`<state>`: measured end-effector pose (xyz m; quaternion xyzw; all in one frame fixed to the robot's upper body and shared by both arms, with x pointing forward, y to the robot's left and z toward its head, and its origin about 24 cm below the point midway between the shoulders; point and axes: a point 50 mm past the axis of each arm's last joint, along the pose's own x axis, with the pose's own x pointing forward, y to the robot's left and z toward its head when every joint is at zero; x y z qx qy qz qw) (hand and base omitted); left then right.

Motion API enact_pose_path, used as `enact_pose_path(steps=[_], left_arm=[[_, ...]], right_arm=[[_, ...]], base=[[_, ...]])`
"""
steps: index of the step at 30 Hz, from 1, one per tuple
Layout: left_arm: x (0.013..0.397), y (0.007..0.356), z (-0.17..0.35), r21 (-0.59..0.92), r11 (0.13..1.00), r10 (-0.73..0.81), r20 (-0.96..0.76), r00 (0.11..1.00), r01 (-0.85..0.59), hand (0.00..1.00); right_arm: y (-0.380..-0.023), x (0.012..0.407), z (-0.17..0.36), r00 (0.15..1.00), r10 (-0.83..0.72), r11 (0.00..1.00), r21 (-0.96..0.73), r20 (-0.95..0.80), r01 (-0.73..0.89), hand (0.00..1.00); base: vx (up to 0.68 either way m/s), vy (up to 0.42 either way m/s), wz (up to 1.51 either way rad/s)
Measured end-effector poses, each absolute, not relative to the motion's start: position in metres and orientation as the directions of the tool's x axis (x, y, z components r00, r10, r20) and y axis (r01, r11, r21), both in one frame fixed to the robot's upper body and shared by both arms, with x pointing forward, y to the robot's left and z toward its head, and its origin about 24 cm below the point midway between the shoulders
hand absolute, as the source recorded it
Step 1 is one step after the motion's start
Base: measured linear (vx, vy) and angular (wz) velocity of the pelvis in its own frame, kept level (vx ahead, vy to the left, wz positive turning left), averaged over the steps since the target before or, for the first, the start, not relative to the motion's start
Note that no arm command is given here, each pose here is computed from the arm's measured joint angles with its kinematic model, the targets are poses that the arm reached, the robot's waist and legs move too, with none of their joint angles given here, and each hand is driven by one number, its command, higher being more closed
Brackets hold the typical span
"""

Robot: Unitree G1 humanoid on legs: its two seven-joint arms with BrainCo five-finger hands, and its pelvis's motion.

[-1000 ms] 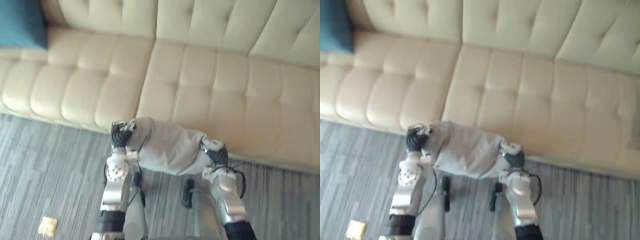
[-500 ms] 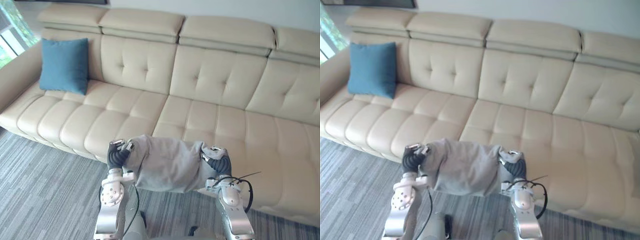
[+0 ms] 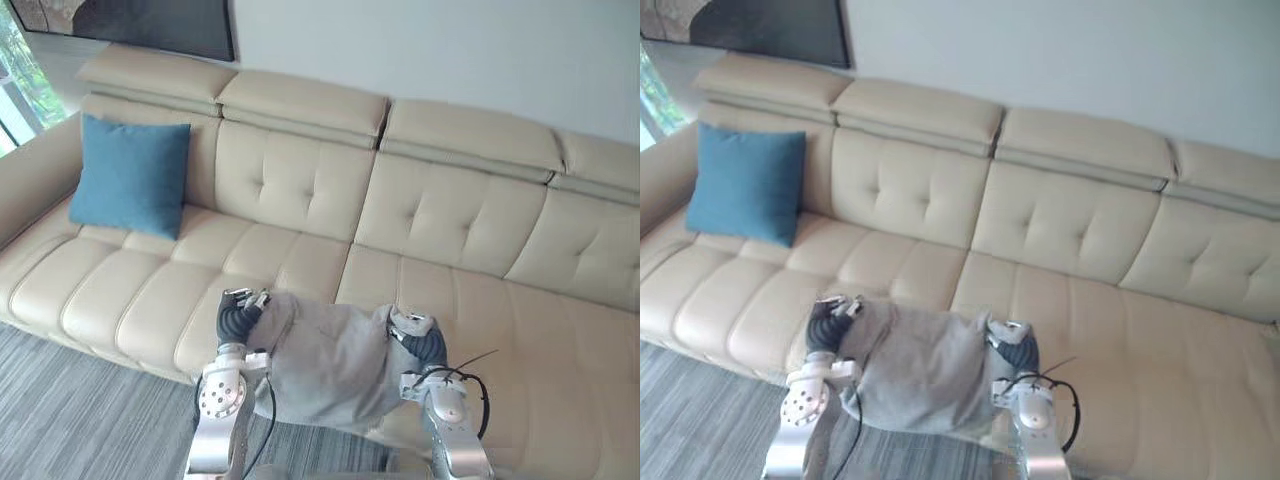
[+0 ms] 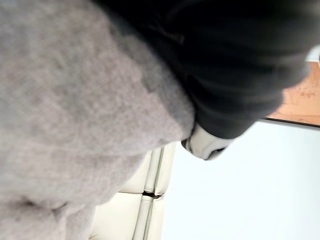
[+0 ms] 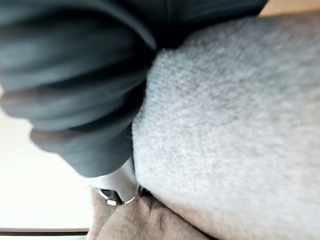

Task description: Pick up cushions and gather them together orderly.

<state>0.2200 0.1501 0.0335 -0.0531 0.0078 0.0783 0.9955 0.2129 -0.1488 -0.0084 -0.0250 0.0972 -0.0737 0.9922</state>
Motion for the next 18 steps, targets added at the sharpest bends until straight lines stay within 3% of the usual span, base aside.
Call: enact_pose_path(steps=[4,10,18], left_arm=[[0.218,0.143,0.012,-0.117,0.979,0.149,-0.124,0.981,-0.164,1.0],[0.217,0.138,0.009,-0.117,0.984,0.118,-0.135,0.984,-0.135,1.0],[0.219,0.146,0.022,-0.111,0.982,0.144,-0.081,0.986,-0.152,1.0]], right_arm=[[-0.154,0.223,-0.01,0.971,-0.145,0.986,-0.109,-0.191,0.126,1.0],[-0.159,0.216,-0.017,0.96,-0.18,0.98,-0.121,-0.216,0.157,1.0],[-0.147,0.229,-0.005,0.975,-0.15,0.987,-0.085,-0.166,0.138,1.0]], base=[[0.38,-0.046,-0.11],[0.19,0.042,0.07],[0.05,0.221,-0.58]])
